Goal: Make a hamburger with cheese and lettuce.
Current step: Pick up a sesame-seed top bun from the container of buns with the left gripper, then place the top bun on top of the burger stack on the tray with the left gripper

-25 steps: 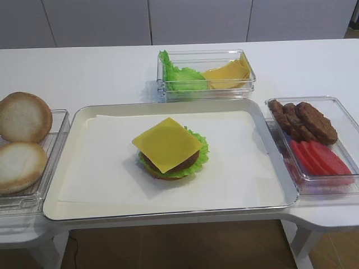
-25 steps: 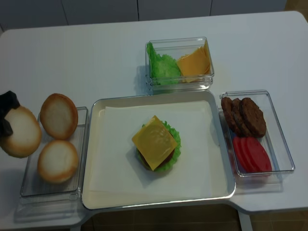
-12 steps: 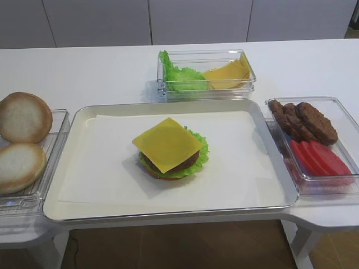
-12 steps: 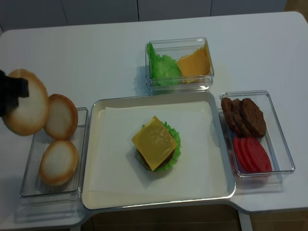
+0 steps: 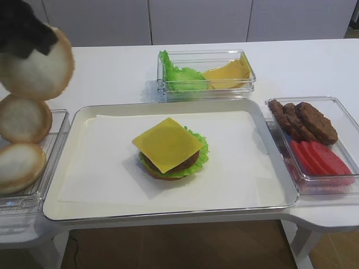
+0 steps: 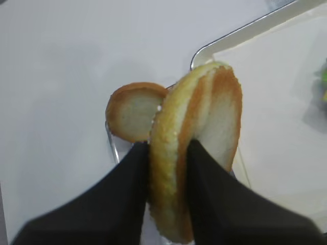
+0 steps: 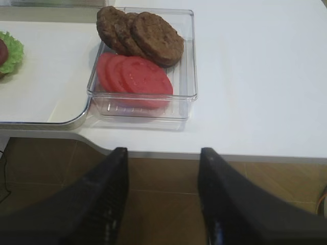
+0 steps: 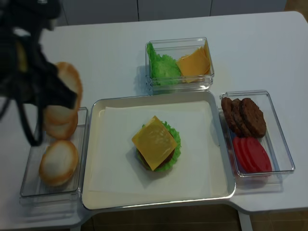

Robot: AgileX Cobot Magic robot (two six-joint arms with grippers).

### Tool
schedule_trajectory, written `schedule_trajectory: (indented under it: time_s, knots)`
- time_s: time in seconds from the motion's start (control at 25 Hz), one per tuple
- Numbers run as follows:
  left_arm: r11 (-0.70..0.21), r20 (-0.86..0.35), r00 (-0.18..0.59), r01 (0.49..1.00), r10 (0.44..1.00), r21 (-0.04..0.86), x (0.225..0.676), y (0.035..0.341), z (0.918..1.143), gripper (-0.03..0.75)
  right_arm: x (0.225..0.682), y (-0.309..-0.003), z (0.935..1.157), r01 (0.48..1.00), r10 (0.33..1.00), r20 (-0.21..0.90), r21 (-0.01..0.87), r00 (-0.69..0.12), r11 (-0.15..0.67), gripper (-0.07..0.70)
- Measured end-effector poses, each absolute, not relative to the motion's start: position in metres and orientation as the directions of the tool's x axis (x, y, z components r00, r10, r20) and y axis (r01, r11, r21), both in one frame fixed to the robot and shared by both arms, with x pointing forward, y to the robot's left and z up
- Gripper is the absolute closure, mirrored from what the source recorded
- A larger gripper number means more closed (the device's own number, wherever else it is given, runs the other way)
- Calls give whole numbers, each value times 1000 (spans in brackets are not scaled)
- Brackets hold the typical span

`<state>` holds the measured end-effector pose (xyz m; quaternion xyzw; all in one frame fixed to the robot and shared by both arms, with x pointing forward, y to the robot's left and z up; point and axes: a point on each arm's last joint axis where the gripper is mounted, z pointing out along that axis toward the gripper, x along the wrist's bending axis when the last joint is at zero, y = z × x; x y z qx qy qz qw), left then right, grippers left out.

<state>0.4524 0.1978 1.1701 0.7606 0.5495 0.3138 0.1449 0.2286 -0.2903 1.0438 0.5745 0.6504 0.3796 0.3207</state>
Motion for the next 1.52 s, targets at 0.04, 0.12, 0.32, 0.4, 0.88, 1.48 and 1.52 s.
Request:
schedule_trajectory:
  time_s: [0.04,0.12,0.32,0.4,0.88,1.48,1.52]
  knots:
    - [-388,336,227,731,914,561,454,188,1170,547,229,-290,1044,504,991,19,862,-134,52,292]
    - [-462,390,277,702,878,542,461,166,1165,547,229,-290,1044,504,991,19,862,-134,52,299]
    - [-617,496,383,606,779,502,468,108,1154,547,229,-290,1044,504,991,19,862,-134,52,308]
    - [-659,525,413,581,744,477,471,89,1145,547,229,-290,1044,504,991,19,862,-134,52,309]
    - [-779,622,488,506,613,371,475,36,1105,547,229,-290,1044,504,991,19,862,-134,52,311]
    - [-803,668,480,501,568,322,484,22,1081,548,229,-290,1044,504,991,19,862,-134,52,311]
    - [-802,668,479,503,569,322,484,22,1081,549,229,-290,1044,504,991,19,862,-134,52,311]
